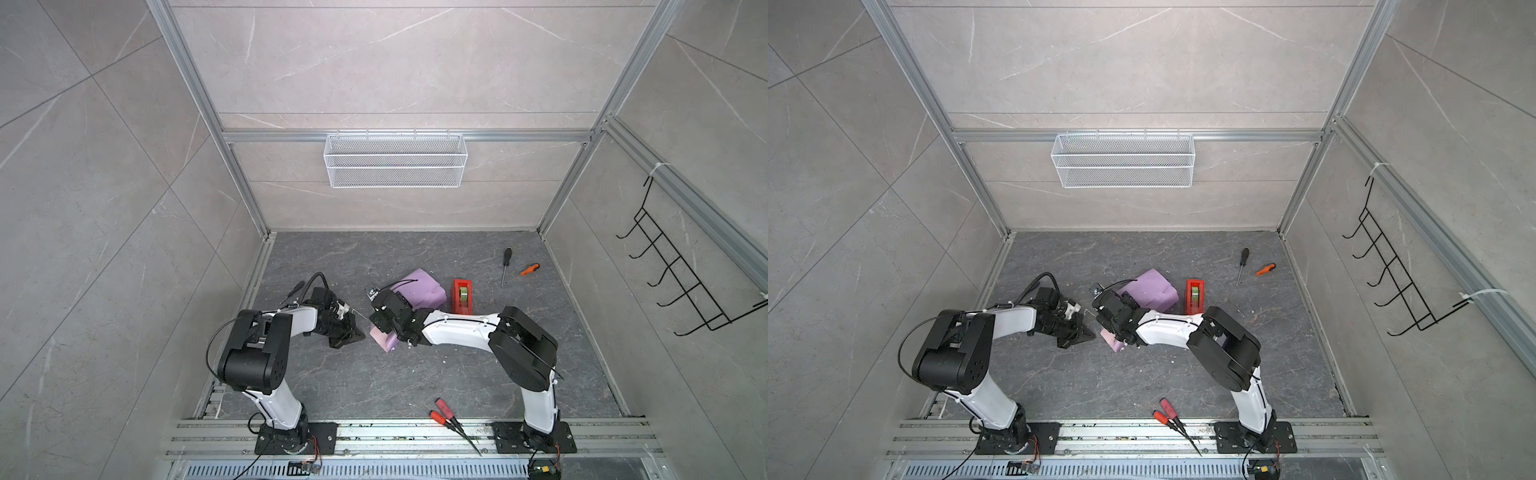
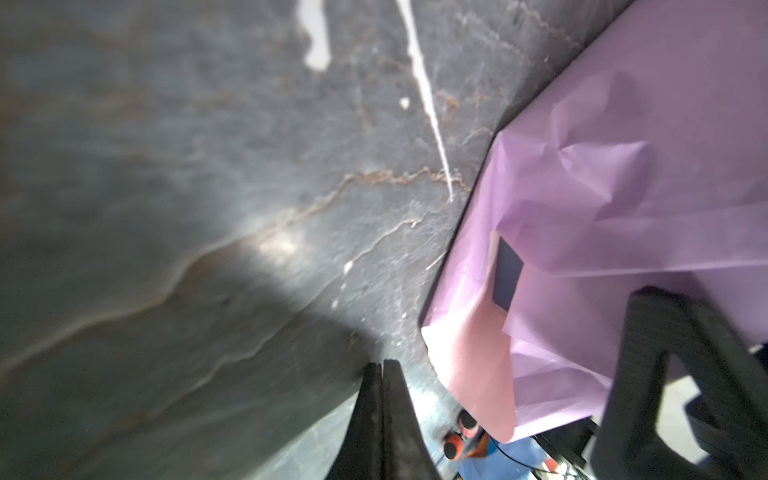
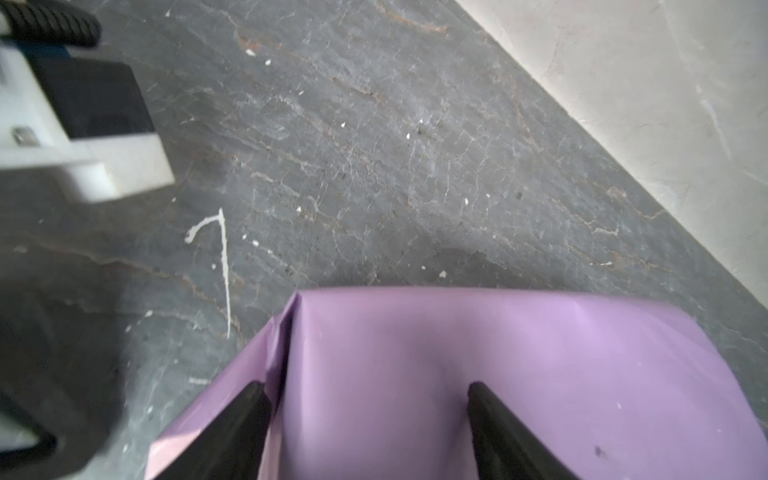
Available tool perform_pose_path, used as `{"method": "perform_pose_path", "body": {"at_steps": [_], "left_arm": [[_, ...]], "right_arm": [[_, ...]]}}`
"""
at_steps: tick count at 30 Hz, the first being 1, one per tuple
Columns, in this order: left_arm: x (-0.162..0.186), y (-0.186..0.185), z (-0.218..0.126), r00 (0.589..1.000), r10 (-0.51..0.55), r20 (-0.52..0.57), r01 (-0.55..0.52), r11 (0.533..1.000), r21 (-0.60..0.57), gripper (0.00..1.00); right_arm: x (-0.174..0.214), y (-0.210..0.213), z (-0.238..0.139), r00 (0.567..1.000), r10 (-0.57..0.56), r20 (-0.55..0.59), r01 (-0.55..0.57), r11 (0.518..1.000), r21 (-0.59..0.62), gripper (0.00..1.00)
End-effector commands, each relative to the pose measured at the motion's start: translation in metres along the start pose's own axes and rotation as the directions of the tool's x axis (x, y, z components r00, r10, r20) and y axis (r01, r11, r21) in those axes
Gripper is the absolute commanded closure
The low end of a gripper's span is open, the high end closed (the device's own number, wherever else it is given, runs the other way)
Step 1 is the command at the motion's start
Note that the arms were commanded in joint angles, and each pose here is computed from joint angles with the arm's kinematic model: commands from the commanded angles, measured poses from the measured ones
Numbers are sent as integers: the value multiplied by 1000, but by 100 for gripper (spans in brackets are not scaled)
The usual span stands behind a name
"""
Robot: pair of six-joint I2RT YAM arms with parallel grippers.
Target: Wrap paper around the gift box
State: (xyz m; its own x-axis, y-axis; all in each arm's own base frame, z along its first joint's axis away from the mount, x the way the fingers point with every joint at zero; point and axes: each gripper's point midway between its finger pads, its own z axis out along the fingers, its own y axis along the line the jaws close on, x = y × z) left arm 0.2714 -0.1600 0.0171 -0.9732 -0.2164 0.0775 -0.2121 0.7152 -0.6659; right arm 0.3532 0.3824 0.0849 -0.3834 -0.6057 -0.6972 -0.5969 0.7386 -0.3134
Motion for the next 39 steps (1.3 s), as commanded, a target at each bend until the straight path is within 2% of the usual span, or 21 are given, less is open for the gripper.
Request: {"method": "perform_pose_path", "body": {"at_steps": [1,6,9,13,16,20,25,29,33,39], "left_arm": [[0,2,-15,997,57,51,-53,996,-65,100],[-12,-26,-37,980,162,113,-158,987,-36,79],[-33,-49,-53,948,279,153,-275,960,-48,64],[-60,-74,-74,906,386,174,-372,922,-108,54],[-74,-86,-83,891,415,184,-396,909,-129,51],[-88,-92,-82,879,447,168,-427,893,-145,47],[-111,-65,-56,914,396,83,-371,902,-221,45],[-117,-58,-33,934,357,-6,-352,917,-188,48],[-109,-53,-21,941,331,-61,-337,925,-174,47],[-78,-64,-6,925,365,-110,-376,920,-112,47]], "right_arm": [[-15,-22,-29,995,100,-2,-100,994,-37,23],[-7,-61,-59,961,273,-38,-275,961,-30,23],[17,-79,-69,933,346,-97,-348,937,-5,24],[51,-92,-80,888,431,-161,-432,901,31,31],[73,-99,-83,854,483,-191,-481,875,62,38],[93,-94,-82,823,519,-231,-518,853,70,39],[113,-92,-70,788,551,-274,-546,831,102,40],[114,-97,-58,776,574,-261,-571,815,97,40],[108,-107,-44,754,605,-254,-606,791,85,41],[91,-105,-21,765,584,-272,-605,796,10,41]]}}
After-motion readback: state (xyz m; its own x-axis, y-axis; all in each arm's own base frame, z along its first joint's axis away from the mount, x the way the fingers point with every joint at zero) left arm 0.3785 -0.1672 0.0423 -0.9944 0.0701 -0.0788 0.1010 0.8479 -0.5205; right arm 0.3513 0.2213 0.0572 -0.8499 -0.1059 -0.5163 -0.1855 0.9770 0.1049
